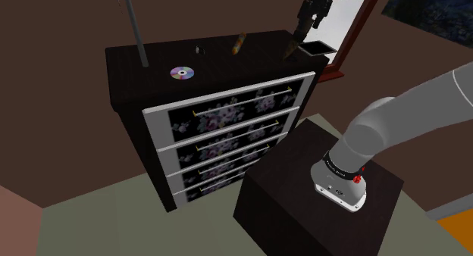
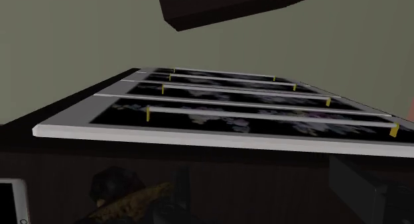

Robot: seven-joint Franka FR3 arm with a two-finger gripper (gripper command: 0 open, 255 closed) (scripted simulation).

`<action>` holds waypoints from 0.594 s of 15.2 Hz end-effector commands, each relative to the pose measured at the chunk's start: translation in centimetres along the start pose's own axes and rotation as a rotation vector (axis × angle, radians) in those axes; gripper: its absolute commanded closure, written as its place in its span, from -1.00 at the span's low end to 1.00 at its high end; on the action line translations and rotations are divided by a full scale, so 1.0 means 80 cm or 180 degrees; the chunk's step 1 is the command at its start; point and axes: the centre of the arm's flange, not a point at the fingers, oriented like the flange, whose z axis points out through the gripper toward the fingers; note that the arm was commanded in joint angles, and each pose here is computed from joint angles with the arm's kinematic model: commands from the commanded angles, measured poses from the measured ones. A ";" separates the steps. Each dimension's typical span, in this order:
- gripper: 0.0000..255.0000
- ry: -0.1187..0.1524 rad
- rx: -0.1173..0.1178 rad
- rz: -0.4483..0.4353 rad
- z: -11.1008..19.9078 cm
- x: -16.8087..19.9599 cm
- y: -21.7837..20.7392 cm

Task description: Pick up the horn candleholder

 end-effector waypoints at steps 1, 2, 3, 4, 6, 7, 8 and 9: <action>-1.00 0.0041 -0.0010 0.0009 -0.007 0.022 0.023; -1.00 0.0060 -0.0013 0.0016 -0.009 0.031 0.035; -1.00 0.0079 -0.0016 0.0022 -0.012 0.040 0.048; -1.00 0.0098 -0.0018 0.0028 -0.014 0.049 0.061; -1.00 0.0136 -0.0024 0.0040 -0.020 0.066 0.086; -1.00 0.0154 -0.0027 0.0046 -0.023 0.075 0.099; -1.00 0.0173 -0.0030 0.0052 -0.026 0.084 0.111; -1.00 0.0192 -0.0032 0.0058 -0.029 0.092 0.124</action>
